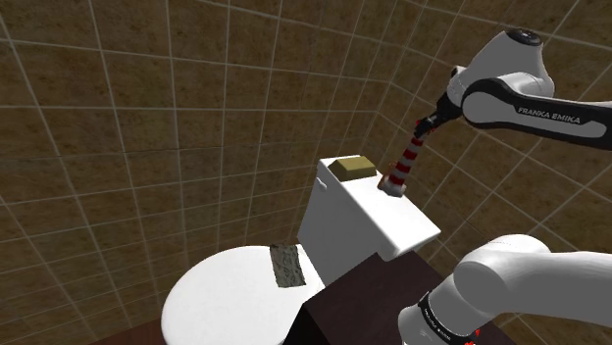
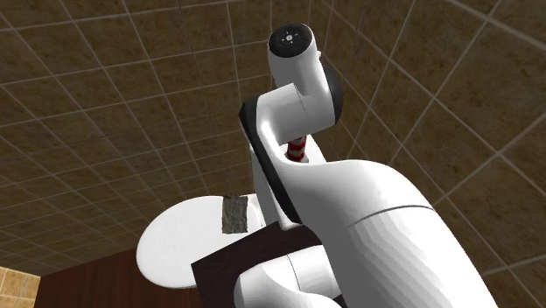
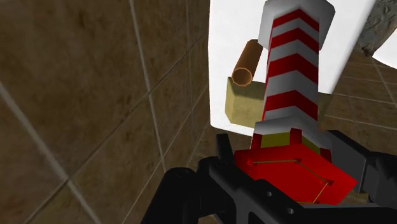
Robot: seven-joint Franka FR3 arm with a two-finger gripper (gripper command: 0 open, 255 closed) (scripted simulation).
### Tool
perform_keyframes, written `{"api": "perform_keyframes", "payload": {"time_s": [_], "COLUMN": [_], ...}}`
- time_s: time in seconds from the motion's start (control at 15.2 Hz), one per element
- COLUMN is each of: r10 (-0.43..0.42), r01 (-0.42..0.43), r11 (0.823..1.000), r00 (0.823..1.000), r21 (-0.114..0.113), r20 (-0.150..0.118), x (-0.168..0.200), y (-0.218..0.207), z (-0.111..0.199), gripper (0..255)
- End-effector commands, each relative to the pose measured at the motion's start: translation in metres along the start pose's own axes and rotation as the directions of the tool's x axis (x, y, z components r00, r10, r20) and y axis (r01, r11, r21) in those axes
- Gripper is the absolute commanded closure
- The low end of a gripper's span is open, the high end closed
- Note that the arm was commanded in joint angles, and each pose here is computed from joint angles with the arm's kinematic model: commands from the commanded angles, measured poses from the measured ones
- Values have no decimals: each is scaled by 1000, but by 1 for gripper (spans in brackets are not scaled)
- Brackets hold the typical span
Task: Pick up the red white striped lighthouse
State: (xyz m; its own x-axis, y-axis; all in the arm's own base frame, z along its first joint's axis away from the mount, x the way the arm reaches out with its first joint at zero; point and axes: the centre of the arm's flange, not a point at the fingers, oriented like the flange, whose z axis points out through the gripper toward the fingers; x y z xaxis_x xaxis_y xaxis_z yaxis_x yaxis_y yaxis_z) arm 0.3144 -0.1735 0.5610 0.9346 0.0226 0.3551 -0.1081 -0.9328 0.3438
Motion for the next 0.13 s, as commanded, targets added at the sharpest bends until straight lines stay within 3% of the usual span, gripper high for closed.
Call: {"api": "perform_keyframes", "payload": {"time_s": [0.0, 0.07], "r10": [0, 0], "r01": [0, 0], "r11": [1000, 1000], "r00": [1000, 1000], "r21": [0, 0], "r20": [0, 0], "x": [3, 3], "y": [3, 3], "z": [-6, -6], "gripper": [255, 255]}}
